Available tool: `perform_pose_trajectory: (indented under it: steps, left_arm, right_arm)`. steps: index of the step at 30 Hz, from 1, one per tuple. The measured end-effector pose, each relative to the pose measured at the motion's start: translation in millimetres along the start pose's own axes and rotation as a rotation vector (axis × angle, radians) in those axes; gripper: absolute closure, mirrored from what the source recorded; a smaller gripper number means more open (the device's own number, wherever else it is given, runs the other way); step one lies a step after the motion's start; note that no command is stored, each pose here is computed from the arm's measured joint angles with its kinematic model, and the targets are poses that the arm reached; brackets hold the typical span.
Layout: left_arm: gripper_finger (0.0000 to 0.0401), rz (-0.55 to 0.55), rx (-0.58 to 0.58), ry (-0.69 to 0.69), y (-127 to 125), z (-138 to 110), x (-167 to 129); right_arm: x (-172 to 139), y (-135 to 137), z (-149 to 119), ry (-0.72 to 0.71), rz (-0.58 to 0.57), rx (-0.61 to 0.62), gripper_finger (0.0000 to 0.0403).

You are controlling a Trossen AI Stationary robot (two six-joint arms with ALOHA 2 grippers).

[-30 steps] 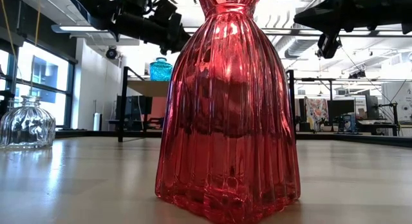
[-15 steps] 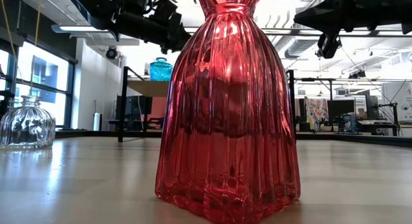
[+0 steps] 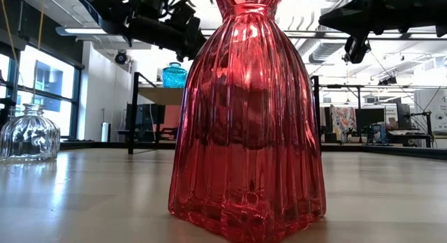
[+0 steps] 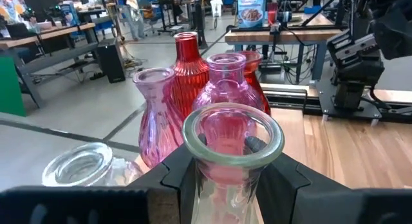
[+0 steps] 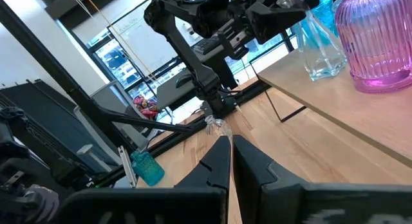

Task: Sort vases onto shelf
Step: Put the right transparent vase on the shelf aligned with the other transparent vase

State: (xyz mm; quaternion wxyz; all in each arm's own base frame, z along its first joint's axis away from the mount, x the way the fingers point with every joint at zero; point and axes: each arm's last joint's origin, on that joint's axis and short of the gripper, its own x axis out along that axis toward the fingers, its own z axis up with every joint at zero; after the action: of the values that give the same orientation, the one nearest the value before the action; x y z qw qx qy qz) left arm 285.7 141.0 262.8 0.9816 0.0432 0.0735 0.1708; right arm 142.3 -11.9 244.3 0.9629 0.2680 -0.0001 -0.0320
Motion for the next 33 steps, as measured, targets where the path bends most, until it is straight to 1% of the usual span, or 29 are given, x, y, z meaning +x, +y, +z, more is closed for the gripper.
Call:
perform_pose_trajectory:
  steps: [4,8,23,28,33]
  left_arm:
    - [0.0288,0.000,0.006,0.000,1.3,5.7,5.0]
    - [0.0288,-0.006,-0.007,0.039,1.1,3.7,6.1]
    - [0.0288,0.026,-0.019,0.055,4.9,3.3,4.7]
    - [0.0288,0.034,-0.049,0.058,6.7,2.8,4.4]
    - [0.0273,0.038,-0.052,0.064,6.8,2.2,4.4]
  right_arm:
    - [0.1,0.0,0.0,0.000,0.000,0.000,0.0402]
    - [0.1,0.0,0.0,0.000,0.000,0.000,0.0402]
    - [0.1,0.0,0.1,0.000,0.000,0.000,0.0402]
    - [0.1,0.0,0.1,0.000,0.000,0.000,0.0402]
    - [0.1,0.0,0.1,0.000,0.000,0.000,0.0402]
